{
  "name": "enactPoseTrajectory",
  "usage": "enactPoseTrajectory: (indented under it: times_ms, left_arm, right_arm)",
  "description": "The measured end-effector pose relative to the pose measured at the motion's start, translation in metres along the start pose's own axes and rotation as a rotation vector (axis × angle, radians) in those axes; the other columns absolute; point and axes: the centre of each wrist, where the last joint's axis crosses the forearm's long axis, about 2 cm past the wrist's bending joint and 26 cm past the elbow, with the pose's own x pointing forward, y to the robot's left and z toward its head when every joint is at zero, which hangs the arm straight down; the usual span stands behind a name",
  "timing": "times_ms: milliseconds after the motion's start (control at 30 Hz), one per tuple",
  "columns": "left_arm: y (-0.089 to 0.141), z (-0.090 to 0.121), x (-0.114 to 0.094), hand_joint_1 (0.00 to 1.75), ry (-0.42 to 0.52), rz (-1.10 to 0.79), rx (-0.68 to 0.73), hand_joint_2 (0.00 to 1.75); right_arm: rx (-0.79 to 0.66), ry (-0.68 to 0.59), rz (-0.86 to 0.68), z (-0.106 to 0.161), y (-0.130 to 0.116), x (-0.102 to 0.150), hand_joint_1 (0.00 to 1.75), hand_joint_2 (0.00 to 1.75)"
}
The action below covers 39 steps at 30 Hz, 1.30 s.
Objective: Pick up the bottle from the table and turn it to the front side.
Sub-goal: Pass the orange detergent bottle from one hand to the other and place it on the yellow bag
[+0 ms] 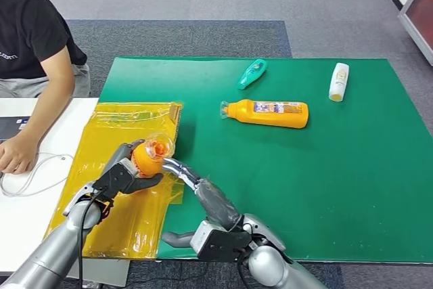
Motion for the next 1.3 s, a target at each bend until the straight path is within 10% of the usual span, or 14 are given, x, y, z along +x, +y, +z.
enactPoseTrajectory:
  times_ms: [1300]
  left_arm:
    - [0.021, -0.004, 0.001, 1.75, 0.113, -0.277, -0.192, 1.75]
  right_arm:
    - [0.005, 0.029, -0.016, 0.008, 0.003, -0.003, 0.0, 1.75]
